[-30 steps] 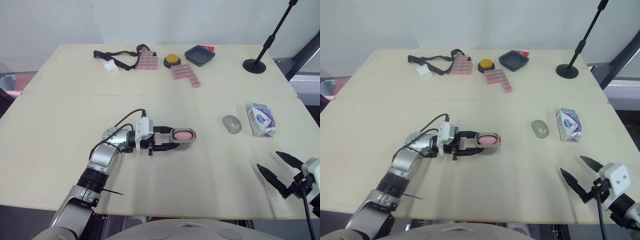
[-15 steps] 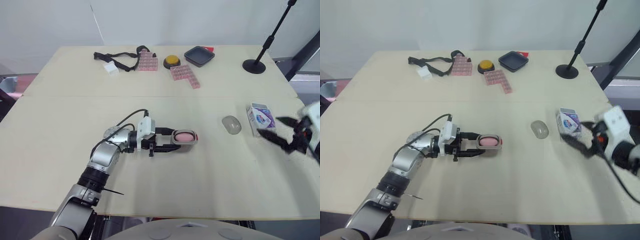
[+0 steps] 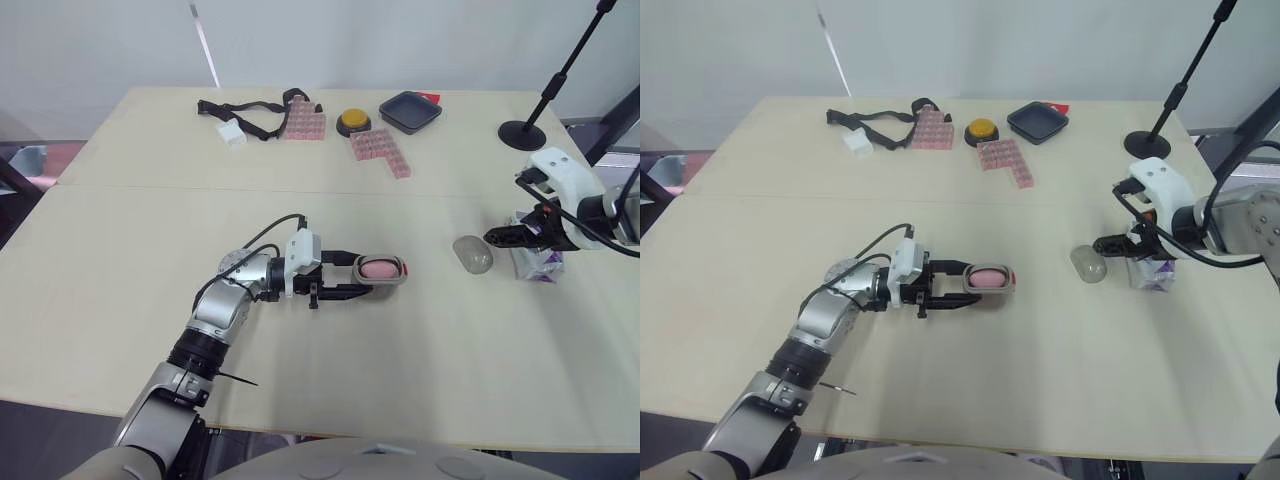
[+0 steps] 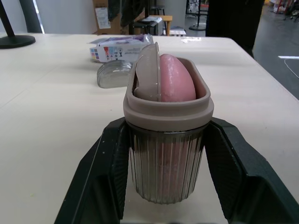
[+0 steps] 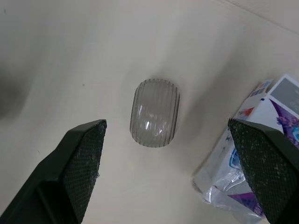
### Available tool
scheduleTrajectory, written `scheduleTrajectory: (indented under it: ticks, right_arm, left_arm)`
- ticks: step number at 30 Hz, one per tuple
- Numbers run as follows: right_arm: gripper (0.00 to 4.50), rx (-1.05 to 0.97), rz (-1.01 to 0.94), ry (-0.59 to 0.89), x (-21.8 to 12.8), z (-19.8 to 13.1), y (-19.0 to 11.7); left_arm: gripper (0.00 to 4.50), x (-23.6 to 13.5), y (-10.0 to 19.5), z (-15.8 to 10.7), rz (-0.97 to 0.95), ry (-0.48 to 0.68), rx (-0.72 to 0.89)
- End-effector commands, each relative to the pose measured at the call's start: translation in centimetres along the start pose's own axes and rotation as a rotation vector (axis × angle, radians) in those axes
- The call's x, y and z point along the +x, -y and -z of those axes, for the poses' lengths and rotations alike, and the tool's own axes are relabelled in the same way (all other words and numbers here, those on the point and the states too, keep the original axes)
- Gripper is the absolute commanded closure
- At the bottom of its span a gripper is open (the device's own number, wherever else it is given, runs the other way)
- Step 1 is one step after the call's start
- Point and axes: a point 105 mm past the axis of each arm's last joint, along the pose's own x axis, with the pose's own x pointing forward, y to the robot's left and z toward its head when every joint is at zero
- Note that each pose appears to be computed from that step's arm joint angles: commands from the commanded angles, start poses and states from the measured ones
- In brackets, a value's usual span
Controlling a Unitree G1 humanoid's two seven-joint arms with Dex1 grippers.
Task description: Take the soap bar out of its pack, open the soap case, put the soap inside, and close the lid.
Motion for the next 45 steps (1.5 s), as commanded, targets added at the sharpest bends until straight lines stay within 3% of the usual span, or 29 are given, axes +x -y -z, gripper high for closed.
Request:
scheduleTrajectory:
  ticks: [1, 16, 37, 45]
  right_arm:
    - [0.04, -0.006, -0.020, -0.034, 0.4, -0.3, -0.4]
    - [0.04, 0.042, -0.020, -0.154, 4.5, 1.4, -0.7]
    - [0.04, 0.088, -0.012, -0.193, 5.0, 3.4, -0.2]
    - [0.04, 0.117, -0.027, -0.170, 5.3, 2.8, -0.5]
  left_arm:
    - [2.63, 0.1, -0.3, -0.9, -0.003, 0.021, 0.044]
    - [2.63, 0.5, -0.2, -1.1, -0.010, 0.028, 0.048]
    - [2.63, 0.8, -0.1, -1.1, -0.010, 0.028, 0.033]
    - [2.63, 1.0, -0.1, -1.0, -0.006, 0.026, 0.030]
